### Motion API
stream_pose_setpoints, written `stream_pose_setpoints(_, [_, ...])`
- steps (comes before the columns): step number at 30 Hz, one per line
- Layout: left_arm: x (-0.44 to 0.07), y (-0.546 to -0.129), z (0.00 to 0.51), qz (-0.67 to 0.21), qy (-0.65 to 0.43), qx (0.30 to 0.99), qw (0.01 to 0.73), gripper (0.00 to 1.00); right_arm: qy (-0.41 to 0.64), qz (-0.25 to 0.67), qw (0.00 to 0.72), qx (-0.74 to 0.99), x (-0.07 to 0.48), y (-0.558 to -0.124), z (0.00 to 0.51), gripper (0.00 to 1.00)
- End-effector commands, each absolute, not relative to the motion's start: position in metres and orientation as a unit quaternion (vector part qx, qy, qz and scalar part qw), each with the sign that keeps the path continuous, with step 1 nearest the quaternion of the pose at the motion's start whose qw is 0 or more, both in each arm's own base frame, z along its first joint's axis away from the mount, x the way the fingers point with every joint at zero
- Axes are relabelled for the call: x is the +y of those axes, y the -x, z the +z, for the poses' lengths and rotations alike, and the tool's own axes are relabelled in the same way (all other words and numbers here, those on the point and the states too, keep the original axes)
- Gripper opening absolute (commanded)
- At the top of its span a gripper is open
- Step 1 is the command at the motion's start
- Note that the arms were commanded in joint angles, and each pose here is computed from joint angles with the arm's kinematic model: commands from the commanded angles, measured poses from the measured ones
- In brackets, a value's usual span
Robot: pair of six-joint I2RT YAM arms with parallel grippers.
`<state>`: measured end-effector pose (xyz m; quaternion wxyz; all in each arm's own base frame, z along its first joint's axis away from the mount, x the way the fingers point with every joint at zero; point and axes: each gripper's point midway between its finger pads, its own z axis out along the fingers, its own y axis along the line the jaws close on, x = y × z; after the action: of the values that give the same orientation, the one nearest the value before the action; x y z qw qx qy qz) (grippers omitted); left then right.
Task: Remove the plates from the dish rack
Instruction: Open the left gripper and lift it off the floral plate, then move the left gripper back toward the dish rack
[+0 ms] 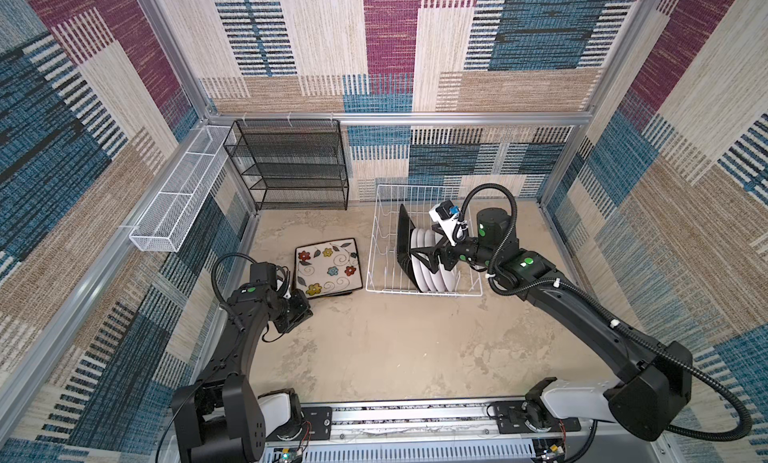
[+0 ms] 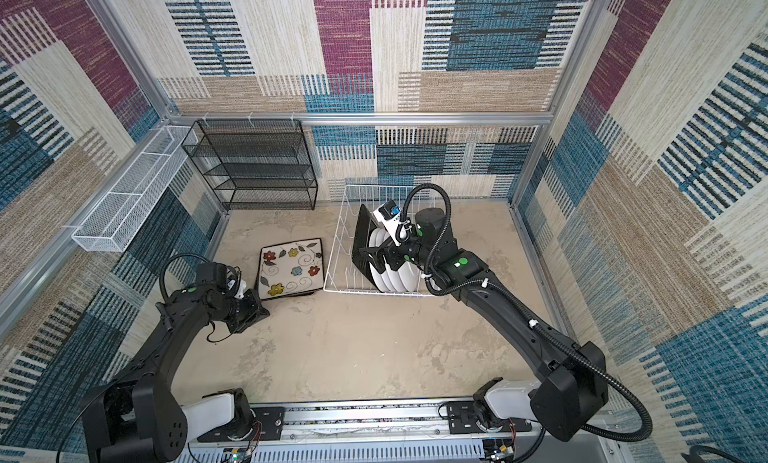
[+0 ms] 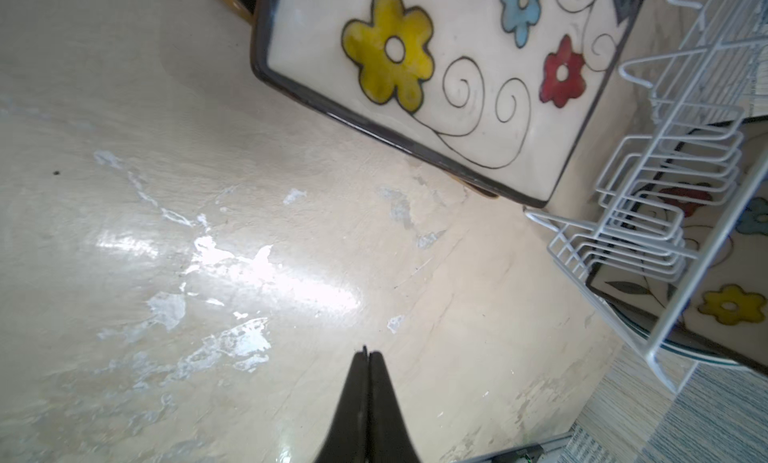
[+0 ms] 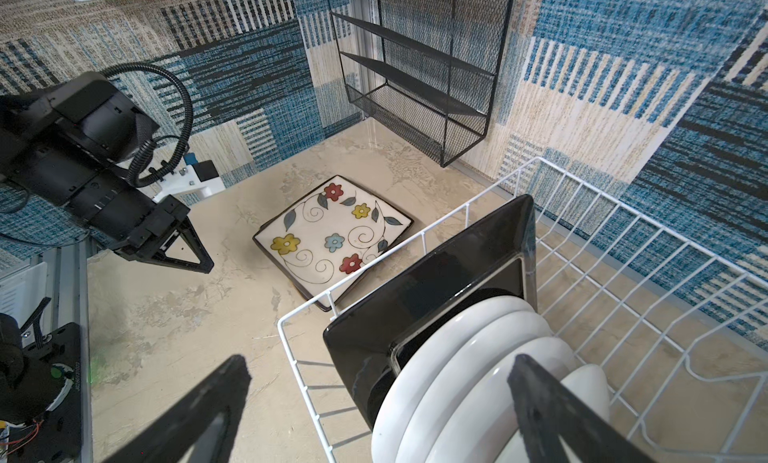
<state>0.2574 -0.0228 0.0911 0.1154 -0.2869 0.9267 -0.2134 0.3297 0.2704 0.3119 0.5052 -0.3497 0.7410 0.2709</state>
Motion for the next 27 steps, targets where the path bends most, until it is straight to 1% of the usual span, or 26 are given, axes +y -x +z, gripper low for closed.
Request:
stream_pose_setpoints(1, [-0.012,-0.274,0.085,-0.195,0.306,0.921,0.138,0.0,0.347,0.27,0.515,0.736,0.27,-0.33,0.317,1.0])
stream_pose_setpoints(10, [0.003,-0.294,0.058,-0.157,0.316,0.928,0.117,0.0,0.338,0.261,0.514,0.744,0.266,-0.333,0.315,1.0])
stream_pose_setpoints(20, [0.018,-0.308,0.043,-0.114,0.306,0.939,0.104,0.0,0.335,0.256,0.514,0.747,0.266,-0.336,0.315,1.0])
stream_pose_setpoints(27, [0.024,-0.318,0.039,-0.101,0.3,0.943,0.1,0.0,0.333,0.251,0.516,0.748,0.263,-0.335,0.316,1.0])
